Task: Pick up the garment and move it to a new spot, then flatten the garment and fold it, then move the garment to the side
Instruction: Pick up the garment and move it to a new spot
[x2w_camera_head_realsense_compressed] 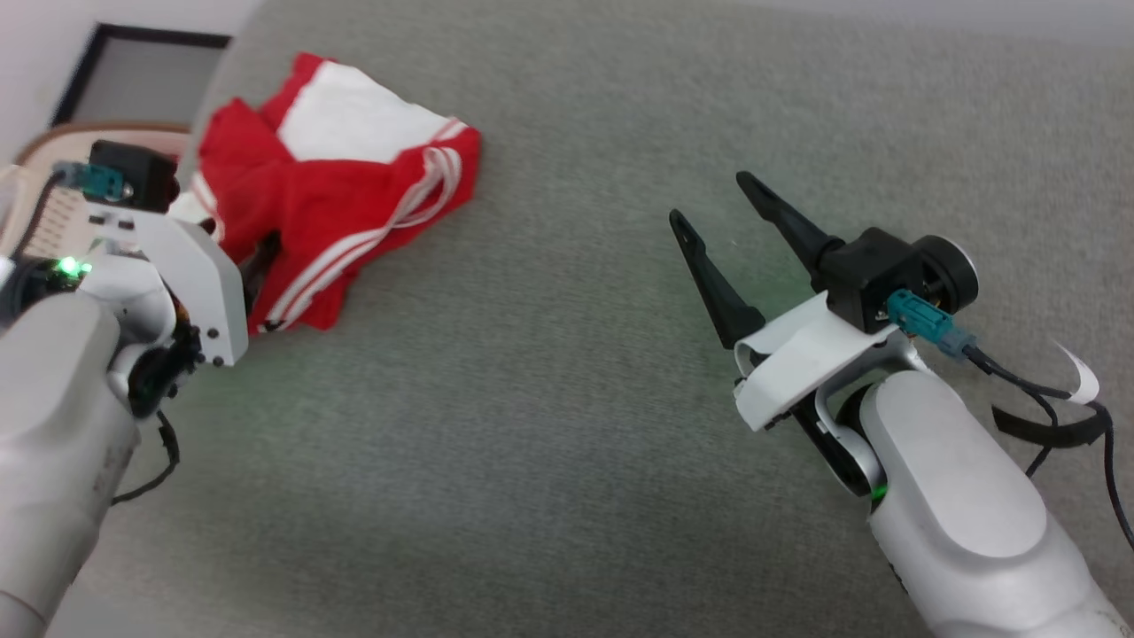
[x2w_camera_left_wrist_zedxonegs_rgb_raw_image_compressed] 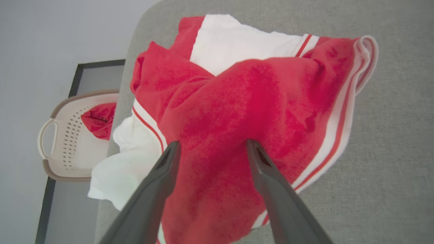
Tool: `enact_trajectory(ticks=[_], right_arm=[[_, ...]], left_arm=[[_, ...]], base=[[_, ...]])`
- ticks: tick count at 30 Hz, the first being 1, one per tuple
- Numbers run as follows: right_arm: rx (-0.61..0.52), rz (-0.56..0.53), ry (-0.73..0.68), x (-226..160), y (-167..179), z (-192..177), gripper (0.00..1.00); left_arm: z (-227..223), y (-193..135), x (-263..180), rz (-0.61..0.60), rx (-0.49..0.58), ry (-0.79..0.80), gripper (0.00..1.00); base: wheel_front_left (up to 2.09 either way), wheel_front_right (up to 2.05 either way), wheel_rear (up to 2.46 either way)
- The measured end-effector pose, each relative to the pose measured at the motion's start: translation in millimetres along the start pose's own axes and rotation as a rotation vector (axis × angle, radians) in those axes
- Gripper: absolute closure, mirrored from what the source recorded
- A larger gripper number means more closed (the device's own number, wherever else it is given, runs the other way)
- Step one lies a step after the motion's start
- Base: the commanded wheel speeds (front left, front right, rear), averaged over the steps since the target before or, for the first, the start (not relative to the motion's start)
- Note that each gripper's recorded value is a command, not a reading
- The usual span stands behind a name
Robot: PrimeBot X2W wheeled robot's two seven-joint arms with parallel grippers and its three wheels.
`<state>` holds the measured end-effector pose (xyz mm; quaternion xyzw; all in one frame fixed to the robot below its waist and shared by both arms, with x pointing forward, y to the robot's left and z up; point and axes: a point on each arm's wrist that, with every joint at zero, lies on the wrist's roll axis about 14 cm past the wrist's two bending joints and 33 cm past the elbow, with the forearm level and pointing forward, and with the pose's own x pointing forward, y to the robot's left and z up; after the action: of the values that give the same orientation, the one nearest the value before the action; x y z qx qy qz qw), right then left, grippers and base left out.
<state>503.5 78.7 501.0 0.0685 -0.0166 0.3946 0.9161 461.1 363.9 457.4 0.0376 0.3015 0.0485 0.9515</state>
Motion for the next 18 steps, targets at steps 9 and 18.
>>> enact_trajectory(ticks=[9, 18], right_arm=[[-0.005, -0.045, 0.037, -4, -28, -22, 0.00], [-0.012, -0.079, 0.071, -11, -47, -40, 0.00]], left_arm=[[-21, -32, 42, -0.095, -0.087, 0.179, 0.00], [-44, -41, 75, -0.102, -0.185, 0.270, 0.00]], base=[[0.00, 0.00, 0.00], [0.00, 0.00, 0.00]])
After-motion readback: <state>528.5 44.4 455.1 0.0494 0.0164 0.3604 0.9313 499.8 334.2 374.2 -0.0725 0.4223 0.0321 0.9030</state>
